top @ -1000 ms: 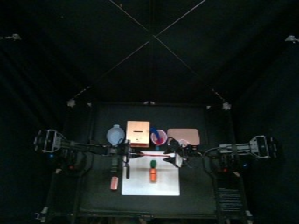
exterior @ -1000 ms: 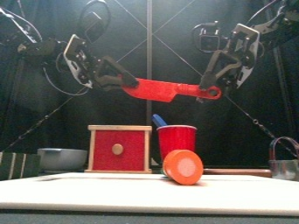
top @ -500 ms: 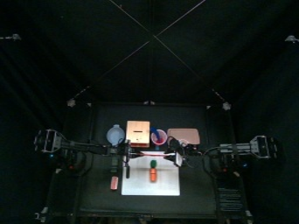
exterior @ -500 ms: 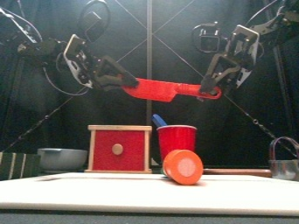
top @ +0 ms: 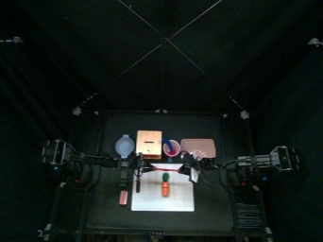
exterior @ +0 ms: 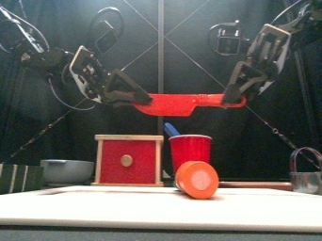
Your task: Cut carrot
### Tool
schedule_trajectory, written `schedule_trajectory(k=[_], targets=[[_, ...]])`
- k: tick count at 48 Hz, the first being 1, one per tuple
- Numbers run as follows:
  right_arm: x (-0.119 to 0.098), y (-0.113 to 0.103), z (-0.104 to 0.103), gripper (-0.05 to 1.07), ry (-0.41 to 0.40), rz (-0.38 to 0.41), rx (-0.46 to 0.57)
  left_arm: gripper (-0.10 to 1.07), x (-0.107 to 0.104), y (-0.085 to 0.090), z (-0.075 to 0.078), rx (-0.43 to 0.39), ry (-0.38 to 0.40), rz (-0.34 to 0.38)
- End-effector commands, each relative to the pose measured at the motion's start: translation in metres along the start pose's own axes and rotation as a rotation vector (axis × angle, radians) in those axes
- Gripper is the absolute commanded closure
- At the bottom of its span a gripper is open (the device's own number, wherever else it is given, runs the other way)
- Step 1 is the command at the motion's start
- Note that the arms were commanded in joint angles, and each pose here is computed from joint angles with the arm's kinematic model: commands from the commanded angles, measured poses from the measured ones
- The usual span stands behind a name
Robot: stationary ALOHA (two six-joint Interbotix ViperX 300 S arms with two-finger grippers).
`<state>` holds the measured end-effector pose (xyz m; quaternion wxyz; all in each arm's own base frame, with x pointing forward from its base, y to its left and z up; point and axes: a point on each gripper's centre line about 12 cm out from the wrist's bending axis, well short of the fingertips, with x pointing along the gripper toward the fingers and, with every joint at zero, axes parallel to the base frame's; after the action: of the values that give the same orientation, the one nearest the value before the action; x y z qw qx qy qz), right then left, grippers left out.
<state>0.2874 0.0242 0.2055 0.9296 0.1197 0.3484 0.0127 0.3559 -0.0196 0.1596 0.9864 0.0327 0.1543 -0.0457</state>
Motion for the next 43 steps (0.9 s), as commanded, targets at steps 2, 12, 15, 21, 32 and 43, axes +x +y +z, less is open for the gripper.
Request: schedule_trajectory(k=[2,12,15,21,32,43], targets=[[-0.003,0.017,-0.002,0.62,0.0,0.046,-0.03,0.58,0.009,-0.011,0.002,-0.02,-0.004,-0.014],[0.004,0.033,-0.017,0.62,0.053,0.087,-0.063,0.58,0.022,-0.032,-0.012,-0.046,0.043,-0.043],[0.008,0.035,-0.023,0.62,0.076,0.092,-0.07,0.58,0.026,-0.036,-0.016,-0.043,0.059,-0.053],[0.018,0.037,-0.034,0.62,0.12,0.087,-0.08,0.58,0.032,-0.044,-0.024,-0.037,0.085,-0.07],[0.034,0.034,-0.044,0.62,0.165,0.067,-0.087,0.58,0.036,-0.047,-0.033,-0.034,0.113,-0.075],[0.035,0.033,-0.044,0.62,0.16,0.065,-0.092,0.58,0.037,-0.049,-0.032,-0.036,0.12,-0.08]])
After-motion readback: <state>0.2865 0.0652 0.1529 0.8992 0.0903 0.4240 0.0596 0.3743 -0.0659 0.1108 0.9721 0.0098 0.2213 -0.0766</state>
